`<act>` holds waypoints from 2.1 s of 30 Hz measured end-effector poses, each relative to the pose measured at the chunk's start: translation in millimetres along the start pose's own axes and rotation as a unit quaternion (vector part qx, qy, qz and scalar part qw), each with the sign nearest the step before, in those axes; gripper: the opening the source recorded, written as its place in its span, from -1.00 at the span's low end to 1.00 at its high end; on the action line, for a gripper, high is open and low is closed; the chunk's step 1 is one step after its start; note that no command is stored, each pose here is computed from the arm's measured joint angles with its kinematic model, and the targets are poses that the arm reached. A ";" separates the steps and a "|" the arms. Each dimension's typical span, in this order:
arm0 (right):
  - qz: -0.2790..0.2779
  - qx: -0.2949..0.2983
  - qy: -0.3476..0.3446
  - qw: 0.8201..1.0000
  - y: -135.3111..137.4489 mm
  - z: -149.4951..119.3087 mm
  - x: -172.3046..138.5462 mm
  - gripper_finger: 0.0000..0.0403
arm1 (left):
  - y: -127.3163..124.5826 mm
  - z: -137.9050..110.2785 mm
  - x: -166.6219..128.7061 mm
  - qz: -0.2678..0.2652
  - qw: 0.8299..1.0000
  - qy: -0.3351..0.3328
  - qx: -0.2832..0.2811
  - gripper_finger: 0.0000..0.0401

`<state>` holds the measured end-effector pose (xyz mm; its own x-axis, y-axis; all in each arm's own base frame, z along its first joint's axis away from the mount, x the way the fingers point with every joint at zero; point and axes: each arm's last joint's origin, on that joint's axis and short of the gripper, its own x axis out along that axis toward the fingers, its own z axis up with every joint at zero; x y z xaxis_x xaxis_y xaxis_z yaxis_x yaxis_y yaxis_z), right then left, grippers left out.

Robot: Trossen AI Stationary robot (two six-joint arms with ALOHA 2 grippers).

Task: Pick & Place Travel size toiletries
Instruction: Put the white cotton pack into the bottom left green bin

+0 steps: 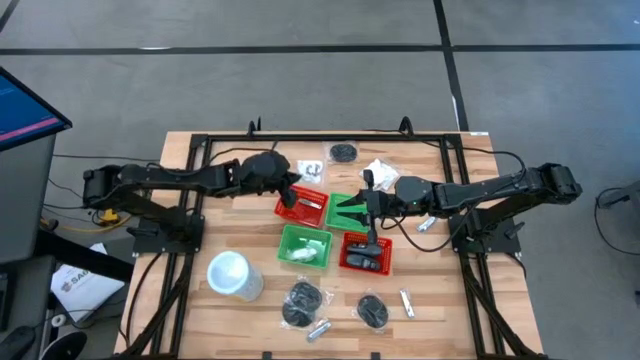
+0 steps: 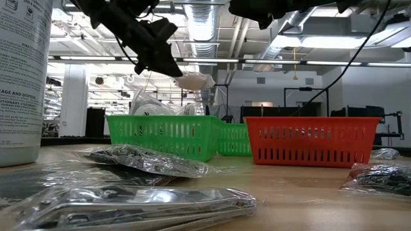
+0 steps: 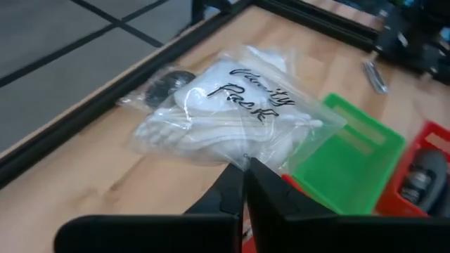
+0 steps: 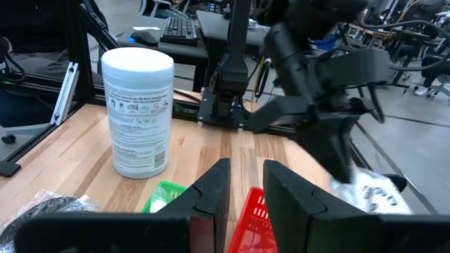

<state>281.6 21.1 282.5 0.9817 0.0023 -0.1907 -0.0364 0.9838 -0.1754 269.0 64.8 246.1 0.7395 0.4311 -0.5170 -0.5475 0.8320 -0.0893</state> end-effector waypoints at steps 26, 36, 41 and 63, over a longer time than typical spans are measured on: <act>0.000 0.009 0.000 1.000 0.0 0.0 0.0 -0.62 | -92.7 -44.7 -45.6 -0.150 0.986 0.068 -0.001 -1.00; 0.000 0.010 0.000 1.000 0.0 0.0 0.0 -0.62 | -106.1 -62.3 -60.4 -0.159 0.979 0.120 -0.034 -1.00; 0.000 0.017 0.000 1.000 0.0 0.1 0.0 -0.62 | -106.9 -64.6 -61.9 -0.157 0.978 0.129 -0.043 -1.00; 0.000 0.017 0.002 1.000 0.1 -0.4 0.0 -0.62 | -109.9 -72.5 -65.3 -0.158 0.968 0.171 -0.088 -0.98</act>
<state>281.6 21.1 282.1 0.9809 0.0022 -0.1944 -0.0304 0.9894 -0.1420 252.4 -80.0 228.0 0.7241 -0.0021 -0.6897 -0.3957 0.8178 -0.4179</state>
